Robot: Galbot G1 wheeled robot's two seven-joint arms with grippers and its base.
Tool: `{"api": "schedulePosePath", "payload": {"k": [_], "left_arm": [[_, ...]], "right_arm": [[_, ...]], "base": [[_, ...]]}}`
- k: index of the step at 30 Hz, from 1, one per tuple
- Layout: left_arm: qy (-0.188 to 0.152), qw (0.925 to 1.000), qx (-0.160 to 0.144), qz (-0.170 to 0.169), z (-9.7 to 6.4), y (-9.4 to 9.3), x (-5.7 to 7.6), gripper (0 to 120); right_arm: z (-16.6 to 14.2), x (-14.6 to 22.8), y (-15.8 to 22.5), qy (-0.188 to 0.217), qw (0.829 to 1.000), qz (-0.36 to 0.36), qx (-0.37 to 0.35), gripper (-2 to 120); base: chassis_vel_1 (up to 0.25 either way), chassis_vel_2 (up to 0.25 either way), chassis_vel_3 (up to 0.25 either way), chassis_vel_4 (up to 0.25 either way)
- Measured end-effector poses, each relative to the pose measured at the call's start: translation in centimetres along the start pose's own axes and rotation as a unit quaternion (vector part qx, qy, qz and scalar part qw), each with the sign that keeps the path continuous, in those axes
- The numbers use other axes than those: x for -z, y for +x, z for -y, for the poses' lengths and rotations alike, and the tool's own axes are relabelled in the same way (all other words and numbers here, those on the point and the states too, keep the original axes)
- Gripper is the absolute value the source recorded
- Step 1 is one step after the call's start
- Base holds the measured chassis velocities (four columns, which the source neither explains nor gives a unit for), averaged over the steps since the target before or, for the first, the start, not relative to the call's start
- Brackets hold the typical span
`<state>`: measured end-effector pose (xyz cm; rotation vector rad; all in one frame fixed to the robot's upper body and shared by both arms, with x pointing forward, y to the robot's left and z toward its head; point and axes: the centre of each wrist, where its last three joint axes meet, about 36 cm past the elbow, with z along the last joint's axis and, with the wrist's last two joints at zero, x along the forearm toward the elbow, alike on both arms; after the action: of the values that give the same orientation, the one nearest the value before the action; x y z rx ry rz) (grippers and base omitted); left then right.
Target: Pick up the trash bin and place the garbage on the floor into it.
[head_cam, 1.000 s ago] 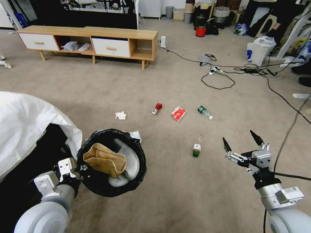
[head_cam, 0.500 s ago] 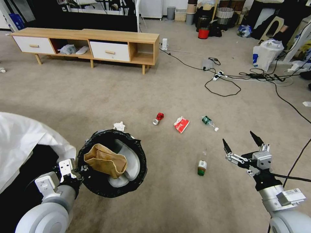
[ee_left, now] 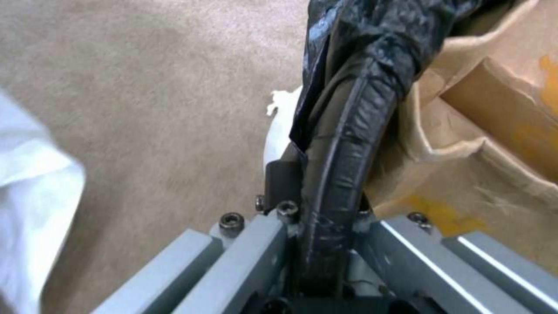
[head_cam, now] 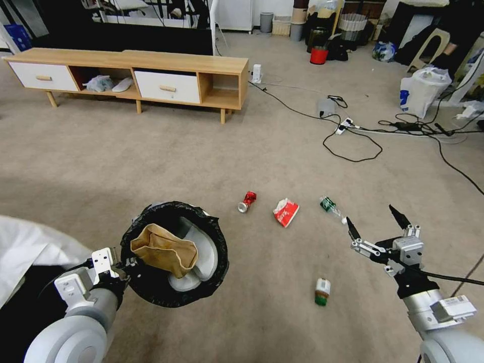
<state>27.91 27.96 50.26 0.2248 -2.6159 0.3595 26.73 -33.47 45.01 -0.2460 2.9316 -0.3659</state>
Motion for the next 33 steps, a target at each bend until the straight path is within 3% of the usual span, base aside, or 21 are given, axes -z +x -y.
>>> {"api": "schedulePosePath", "payload": {"k": [19, 25, 32, 33], "left_arm": [[0.006, 1.0, 0.004, 0.004, 0.0, -0.3, 0.1, 0], [0.009, 0.9999, 0.009, 0.009, -0.3, -0.4, 0.5, 0], [0.011, 0.9998, 0.01, 0.011, -0.4, -0.5, 0.7, 0], [0.012, 0.9997, 0.013, 0.015, -0.5, -0.5, 1.0, 0]], "right_arm": [[-0.7, -1.7, -1.6, -0.028, 0.999, -0.041, 0.001, 100], [-1.9, -3.4, -3.1, -0.075, 0.992, -0.103, -0.027, 100], [-2.4, -3.5, -4.1, -0.099, 0.979, -0.17, -0.052, 100], [-2.7, -3.3, -4.6, -0.116, 0.969, -0.208, -0.065, 100]], "base": [[-0.022, 0.023, 0.019, -0.017], [0.0, 0.0, 0.0, 0.0], [0.0, 0.0, 0.0, 0.0], [0.0, 0.0, 0.0, 0.0]]}}
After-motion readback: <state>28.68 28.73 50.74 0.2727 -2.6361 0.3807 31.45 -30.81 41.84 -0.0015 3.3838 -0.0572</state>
